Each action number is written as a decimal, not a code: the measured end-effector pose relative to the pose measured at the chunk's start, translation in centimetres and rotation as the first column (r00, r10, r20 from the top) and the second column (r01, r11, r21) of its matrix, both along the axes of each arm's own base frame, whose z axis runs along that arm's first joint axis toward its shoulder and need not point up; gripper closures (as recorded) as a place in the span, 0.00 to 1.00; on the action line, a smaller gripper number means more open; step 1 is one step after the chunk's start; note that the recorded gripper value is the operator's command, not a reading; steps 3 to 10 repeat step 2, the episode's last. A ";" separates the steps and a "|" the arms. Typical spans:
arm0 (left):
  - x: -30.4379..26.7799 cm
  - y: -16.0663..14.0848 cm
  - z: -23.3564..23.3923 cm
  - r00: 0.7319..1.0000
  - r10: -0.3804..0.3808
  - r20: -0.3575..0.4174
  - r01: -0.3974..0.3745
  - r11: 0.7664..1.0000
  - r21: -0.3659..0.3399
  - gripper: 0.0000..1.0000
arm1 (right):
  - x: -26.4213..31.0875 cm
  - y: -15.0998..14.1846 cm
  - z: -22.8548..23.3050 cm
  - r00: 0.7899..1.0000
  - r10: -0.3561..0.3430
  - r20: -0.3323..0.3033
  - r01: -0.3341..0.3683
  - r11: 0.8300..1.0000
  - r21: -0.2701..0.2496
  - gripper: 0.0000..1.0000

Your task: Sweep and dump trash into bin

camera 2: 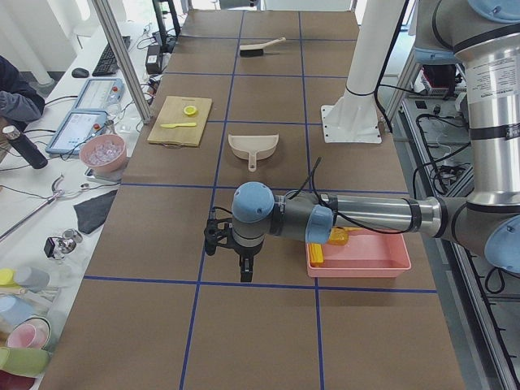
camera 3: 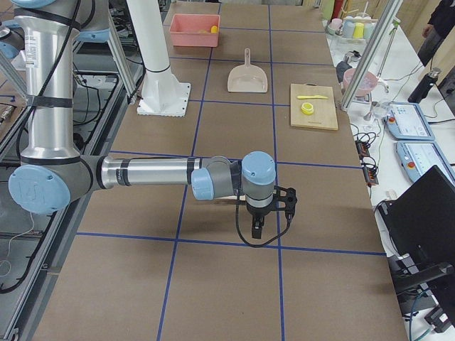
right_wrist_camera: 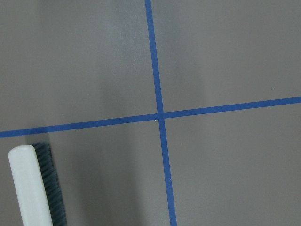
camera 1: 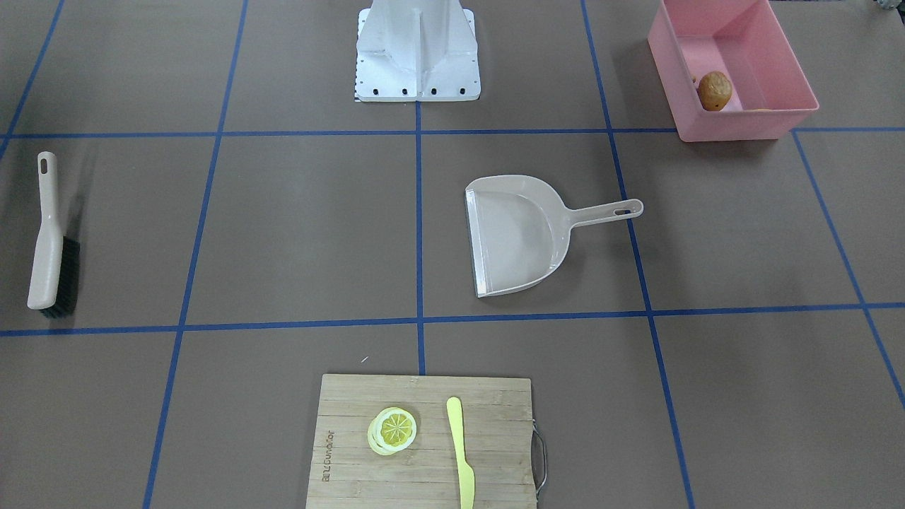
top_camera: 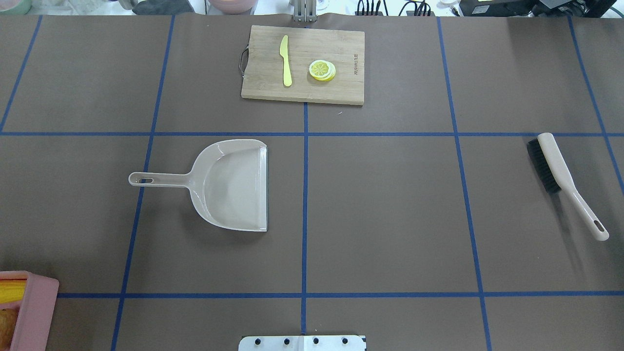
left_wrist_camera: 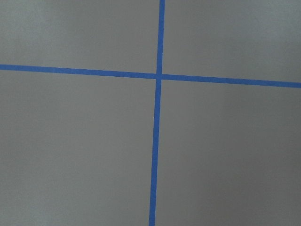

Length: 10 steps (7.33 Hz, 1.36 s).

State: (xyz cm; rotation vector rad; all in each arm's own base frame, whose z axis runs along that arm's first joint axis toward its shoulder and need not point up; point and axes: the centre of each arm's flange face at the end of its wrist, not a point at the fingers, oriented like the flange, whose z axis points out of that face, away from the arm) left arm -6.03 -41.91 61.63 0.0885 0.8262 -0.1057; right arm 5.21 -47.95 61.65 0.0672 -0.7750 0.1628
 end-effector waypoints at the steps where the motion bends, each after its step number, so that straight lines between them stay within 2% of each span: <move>1: 0.0 0.0 0.1 1.000 0.001 0.000 -0.001 1.000 0.000 0.02 | 0.0 0.0 0.0 1.000 0.000 0.000 0.000 1.000 -0.001 0.00; 10: 0.0 0.0 0.2 1.000 0.002 0.001 -0.002 1.000 -0.001 0.02 | 0.0 -0.1 0.0 1.000 0.000 0.000 0.000 1.000 -0.001 0.00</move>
